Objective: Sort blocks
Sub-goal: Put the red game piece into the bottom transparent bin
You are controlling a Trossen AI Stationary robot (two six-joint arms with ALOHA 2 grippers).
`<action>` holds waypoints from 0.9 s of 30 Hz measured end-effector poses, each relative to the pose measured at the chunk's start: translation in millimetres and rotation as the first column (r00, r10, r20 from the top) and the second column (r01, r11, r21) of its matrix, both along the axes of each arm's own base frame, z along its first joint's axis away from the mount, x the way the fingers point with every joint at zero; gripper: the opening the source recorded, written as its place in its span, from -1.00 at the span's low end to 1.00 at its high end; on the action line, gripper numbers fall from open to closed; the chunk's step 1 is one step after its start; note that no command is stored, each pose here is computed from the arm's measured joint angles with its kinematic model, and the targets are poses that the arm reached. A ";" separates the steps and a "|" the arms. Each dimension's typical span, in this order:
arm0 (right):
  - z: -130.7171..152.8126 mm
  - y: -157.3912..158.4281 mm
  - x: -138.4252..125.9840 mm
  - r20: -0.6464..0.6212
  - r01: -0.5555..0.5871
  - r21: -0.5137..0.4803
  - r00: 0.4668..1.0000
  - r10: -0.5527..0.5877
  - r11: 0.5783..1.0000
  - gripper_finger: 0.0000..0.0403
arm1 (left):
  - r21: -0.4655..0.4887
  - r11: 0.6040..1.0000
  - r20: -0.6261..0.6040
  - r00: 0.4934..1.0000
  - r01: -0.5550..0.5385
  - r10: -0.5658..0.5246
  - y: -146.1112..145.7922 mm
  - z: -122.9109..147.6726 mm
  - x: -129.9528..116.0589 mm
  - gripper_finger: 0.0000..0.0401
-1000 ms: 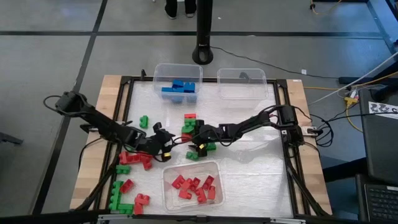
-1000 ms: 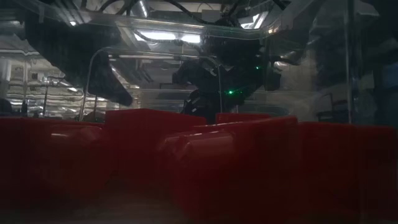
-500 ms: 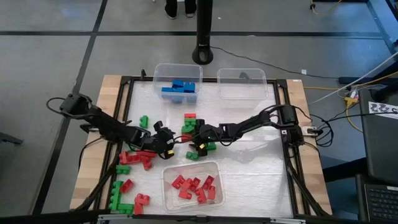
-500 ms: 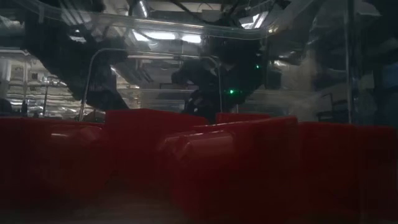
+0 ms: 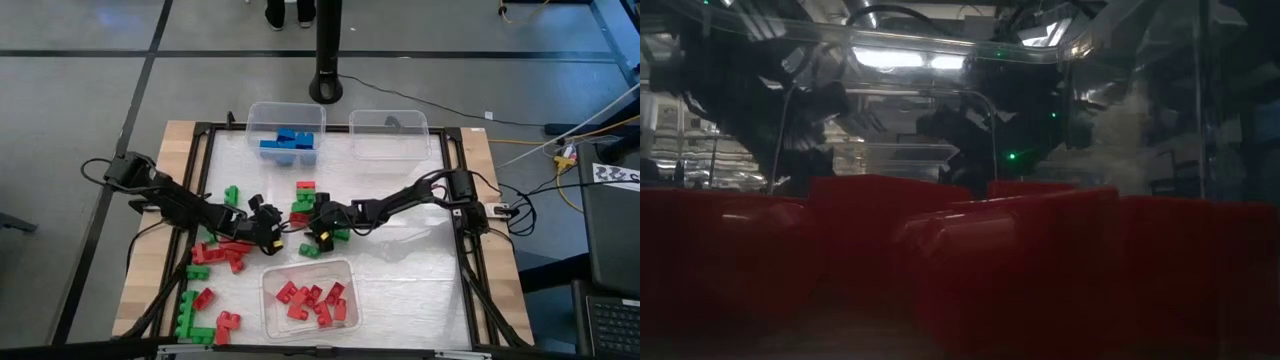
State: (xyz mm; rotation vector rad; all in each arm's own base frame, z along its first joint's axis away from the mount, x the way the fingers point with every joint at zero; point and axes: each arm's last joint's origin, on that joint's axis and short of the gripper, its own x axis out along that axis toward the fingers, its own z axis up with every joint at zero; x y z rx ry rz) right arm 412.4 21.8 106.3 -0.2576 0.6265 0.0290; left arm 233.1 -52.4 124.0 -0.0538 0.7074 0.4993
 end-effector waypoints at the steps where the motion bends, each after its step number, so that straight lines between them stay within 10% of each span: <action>1: 0.9 -0.2 0.6 0.012 0.003 -0.001 1.000 -0.003 1.000 0.40 | 0.000 1.000 0.007 1.000 0.001 -0.001 0.0 0.5 0.6 -0.01; 27: 7.7 -2.9 4.7 0.091 0.054 -0.053 0.995 -0.049 0.997 0.40 | 0.011 1.000 -0.067 0.998 -0.006 0.007 6.4 -6.9 -0.8 -0.01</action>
